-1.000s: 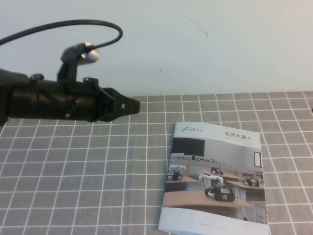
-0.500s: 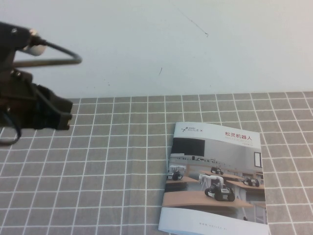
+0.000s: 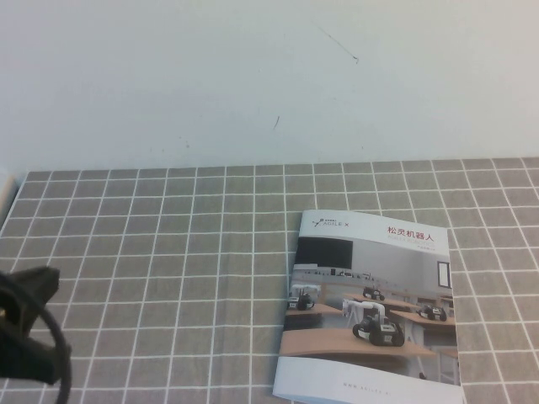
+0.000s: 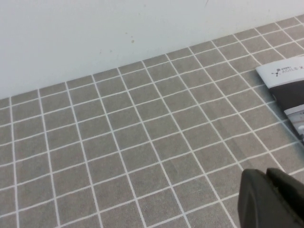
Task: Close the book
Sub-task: 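Close the open booklet and leave it lying on the table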
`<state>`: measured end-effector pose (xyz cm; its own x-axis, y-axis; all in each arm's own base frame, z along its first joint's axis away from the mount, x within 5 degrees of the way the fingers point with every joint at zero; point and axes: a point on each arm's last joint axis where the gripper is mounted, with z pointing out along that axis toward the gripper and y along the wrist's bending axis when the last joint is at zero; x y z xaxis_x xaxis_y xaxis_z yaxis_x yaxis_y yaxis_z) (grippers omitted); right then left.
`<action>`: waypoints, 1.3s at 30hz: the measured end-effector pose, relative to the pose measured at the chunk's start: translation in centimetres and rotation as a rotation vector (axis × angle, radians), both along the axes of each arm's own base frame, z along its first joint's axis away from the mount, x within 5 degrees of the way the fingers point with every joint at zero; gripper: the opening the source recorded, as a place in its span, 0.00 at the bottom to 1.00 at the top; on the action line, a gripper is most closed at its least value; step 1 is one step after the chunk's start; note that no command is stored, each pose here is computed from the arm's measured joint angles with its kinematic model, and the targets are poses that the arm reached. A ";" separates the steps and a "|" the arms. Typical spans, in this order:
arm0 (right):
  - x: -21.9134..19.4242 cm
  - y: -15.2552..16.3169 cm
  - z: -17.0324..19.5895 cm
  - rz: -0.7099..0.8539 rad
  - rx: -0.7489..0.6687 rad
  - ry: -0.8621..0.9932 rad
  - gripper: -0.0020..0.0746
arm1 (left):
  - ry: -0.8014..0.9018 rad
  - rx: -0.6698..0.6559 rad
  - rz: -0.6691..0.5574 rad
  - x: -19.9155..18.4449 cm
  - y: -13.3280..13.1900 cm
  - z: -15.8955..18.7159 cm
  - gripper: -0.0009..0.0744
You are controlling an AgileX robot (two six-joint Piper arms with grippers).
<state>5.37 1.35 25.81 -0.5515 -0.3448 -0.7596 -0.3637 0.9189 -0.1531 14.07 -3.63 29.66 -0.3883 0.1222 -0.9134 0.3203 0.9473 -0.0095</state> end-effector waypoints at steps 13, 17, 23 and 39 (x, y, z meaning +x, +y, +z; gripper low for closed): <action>-0.3 0.1 0.1 0.005 0.039 -0.023 0.02 | 0.042 -0.003 -0.001 -1.6 0.2 -2.7 0.01; -0.3 0.1 0.1 0.005 0.039 -0.023 0.02 | 0.082 -0.011 -0.020 -1.8 0.0 -3.0 0.01; -0.3 0.1 0.1 0.005 0.039 -0.023 0.02 | 0.139 -0.010 -0.051 -2.1 -0.2 -3.4 0.01; -0.3 0.2 0.1 0.006 0.047 -0.022 0.02 | -0.226 0.072 0.106 -8.1 2.2 -10.1 0.01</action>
